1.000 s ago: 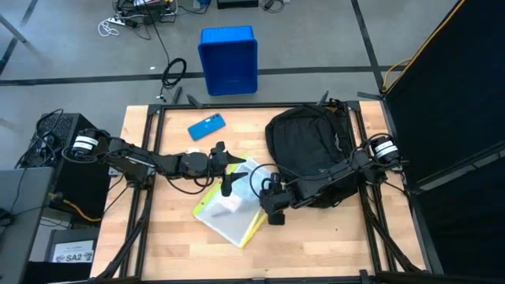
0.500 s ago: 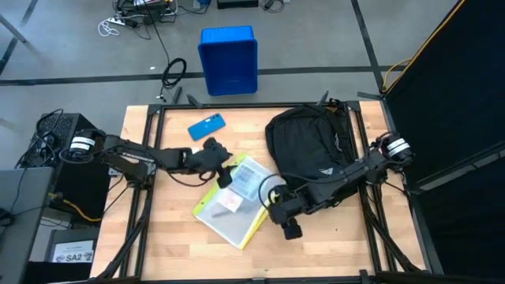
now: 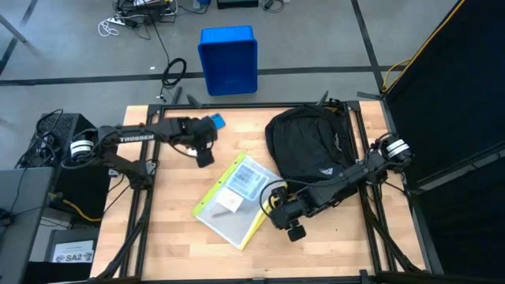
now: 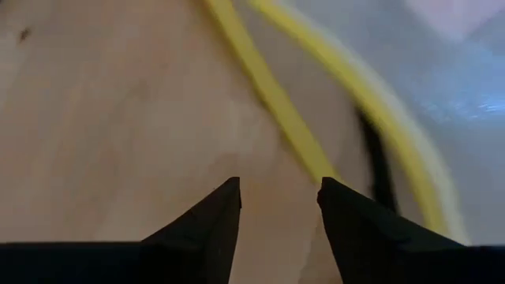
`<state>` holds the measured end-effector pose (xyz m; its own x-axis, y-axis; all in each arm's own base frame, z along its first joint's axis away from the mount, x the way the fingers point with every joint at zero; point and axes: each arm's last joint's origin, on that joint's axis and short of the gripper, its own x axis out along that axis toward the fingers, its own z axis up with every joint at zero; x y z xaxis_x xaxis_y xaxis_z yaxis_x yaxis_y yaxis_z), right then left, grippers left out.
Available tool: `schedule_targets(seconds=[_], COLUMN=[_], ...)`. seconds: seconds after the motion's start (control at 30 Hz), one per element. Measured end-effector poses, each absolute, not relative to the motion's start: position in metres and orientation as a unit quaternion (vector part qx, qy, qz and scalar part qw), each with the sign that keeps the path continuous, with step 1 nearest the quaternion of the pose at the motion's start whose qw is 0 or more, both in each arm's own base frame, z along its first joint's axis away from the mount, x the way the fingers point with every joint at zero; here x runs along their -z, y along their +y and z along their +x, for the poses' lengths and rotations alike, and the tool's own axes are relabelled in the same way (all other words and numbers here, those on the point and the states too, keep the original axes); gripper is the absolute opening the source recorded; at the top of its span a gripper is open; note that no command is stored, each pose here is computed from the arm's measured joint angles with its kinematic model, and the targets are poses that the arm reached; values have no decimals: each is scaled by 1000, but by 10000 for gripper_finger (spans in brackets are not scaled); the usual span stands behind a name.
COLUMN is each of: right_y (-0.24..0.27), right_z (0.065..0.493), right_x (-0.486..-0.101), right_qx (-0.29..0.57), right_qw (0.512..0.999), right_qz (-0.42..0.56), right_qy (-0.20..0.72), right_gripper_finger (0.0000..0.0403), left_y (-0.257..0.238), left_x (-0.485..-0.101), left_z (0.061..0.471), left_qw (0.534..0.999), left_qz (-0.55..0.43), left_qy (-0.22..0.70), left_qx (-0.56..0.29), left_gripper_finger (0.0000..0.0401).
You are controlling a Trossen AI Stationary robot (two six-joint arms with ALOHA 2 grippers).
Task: Unpack backpack
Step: Put the white charger adapter into the white zip bag
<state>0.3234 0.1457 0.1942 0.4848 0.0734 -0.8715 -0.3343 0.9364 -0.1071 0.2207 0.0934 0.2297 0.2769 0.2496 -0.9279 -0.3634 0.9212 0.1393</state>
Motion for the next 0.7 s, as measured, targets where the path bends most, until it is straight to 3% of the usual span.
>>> schedule_targets(seconds=[0.33, 0.7], right_y=[138, 137], right_z=[327, 328], right_x=[-194, -194], right_qx=[-107, -108], right_qw=[853, 856], right_qz=[-126, -126], right_qy=[494, 490], right_gripper_finger=[145, 141], left_y=[125, 143], left_x=[-220, -163], left_z=[198, 213], left_qw=[765, 682], left_qz=[-83, -68], left_qy=[620, 719], left_qx=[-153, -113], left_gripper_finger=[238, 271])
